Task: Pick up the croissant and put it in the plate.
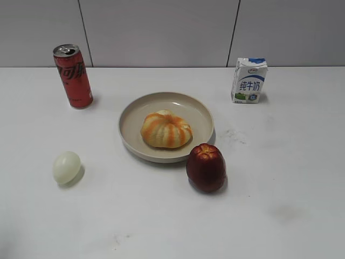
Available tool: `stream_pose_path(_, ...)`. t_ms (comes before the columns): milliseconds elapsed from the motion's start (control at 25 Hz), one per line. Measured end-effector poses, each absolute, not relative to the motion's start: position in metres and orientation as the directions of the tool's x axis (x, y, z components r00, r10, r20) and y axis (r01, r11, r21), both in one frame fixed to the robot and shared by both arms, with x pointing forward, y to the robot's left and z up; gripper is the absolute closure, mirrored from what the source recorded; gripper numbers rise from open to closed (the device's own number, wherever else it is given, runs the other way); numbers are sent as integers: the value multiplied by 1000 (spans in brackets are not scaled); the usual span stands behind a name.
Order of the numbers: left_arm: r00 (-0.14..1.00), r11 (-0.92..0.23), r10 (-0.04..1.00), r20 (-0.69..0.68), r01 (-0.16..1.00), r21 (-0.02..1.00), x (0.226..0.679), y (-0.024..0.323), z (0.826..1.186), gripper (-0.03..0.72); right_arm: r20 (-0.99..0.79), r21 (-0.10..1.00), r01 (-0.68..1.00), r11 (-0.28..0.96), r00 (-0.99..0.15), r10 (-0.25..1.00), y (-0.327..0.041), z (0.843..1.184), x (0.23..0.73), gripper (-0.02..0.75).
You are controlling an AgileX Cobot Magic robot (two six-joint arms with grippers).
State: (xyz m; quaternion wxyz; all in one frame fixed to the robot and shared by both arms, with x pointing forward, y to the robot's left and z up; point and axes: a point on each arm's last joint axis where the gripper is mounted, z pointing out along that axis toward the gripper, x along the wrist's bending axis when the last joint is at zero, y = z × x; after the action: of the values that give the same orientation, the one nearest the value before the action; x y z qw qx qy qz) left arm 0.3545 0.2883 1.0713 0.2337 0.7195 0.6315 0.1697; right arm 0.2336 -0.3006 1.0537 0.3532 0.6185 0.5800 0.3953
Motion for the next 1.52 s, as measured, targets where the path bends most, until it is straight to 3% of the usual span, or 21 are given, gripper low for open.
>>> stream_pose_path(400, 139, -104, 990, 24, 602, 792, 279, 294, 1062, 32, 79, 896, 438, -78, 15, 997, -301, 1054, 234, 146)
stream_pose_path(960, 140, -109, 990, 29, 613, 782, 271, 294, 1054, 76, 79, 896, 438, -78, 15, 997, -301, 1054, 234, 146)
stream_pose_path(1200, 140, -109, 990, 30, 606, 788, 270, 294, 1054, 162, 78, 896, 438, -77, 14, 997, -301, 1054, 234, 146)
stream_pose_path(1520, 131, -104, 990, 51, 433, 896, 237, 295, 1057, 237, 79, 896, 438, -77, 15, 997, -301, 1054, 234, 146)
